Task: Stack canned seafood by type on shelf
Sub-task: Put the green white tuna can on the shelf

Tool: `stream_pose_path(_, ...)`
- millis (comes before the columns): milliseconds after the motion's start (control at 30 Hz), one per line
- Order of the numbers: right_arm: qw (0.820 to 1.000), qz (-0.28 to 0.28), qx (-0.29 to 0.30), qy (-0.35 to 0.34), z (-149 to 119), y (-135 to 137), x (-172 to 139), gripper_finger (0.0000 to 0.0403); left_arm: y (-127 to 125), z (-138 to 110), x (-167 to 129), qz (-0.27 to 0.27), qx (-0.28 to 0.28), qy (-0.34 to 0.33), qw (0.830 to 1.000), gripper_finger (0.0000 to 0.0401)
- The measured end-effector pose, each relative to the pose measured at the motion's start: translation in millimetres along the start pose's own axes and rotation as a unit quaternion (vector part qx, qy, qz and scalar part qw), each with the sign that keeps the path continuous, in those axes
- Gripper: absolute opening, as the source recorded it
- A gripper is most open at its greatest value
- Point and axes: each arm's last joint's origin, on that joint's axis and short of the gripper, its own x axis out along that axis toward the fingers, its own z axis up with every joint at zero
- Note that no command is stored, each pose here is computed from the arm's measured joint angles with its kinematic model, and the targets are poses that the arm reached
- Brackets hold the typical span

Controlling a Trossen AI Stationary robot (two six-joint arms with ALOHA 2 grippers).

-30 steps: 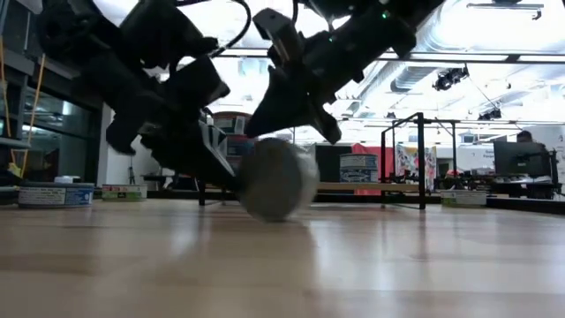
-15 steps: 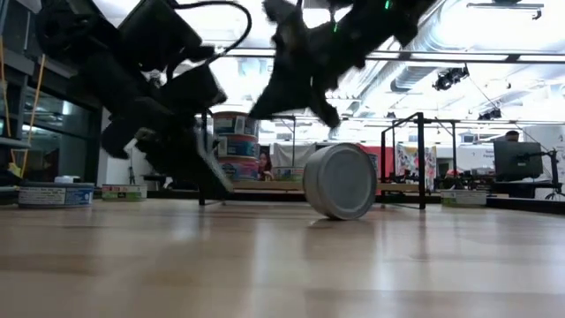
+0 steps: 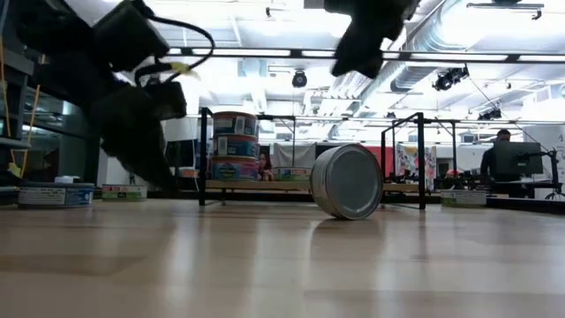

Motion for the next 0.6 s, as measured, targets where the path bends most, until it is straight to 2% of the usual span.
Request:
stream_pose_path(100, 0.996, -0.004, -0.072, 0.055, -3, 4, 8, 0.0179, 1, -2, -11, -0.009, -0.04, -0.016, 0.999, 0.0)
stream_pose_path(167, 0.989, -0.029, -0.11, 0.096, -7, 0, 18, 0.0218, 1, 1, -16, -0.018, -0.056, -0.03, 0.998, 0.0)
stream_pose_path(267, 0.981, -0.044, -0.152, 0.111, -3, -5, 33, 0.0258, -1, 6, -21, -0.029, -0.071, -0.051, 0.996, 0.0)
stream_pose_path(367, 0.974, -0.043, -0.179, 0.13, -1, -12, 49, 0.0273, -1, 5, -21, -0.03, -0.083, -0.051, 0.995, 0.0)
stream_pose_path(600, 0.959, -0.024, -0.227, 0.17, -4, -17, 76, 0.0275, -3, 5, -21, -0.039, -0.107, -0.052, 0.992, 0.0)
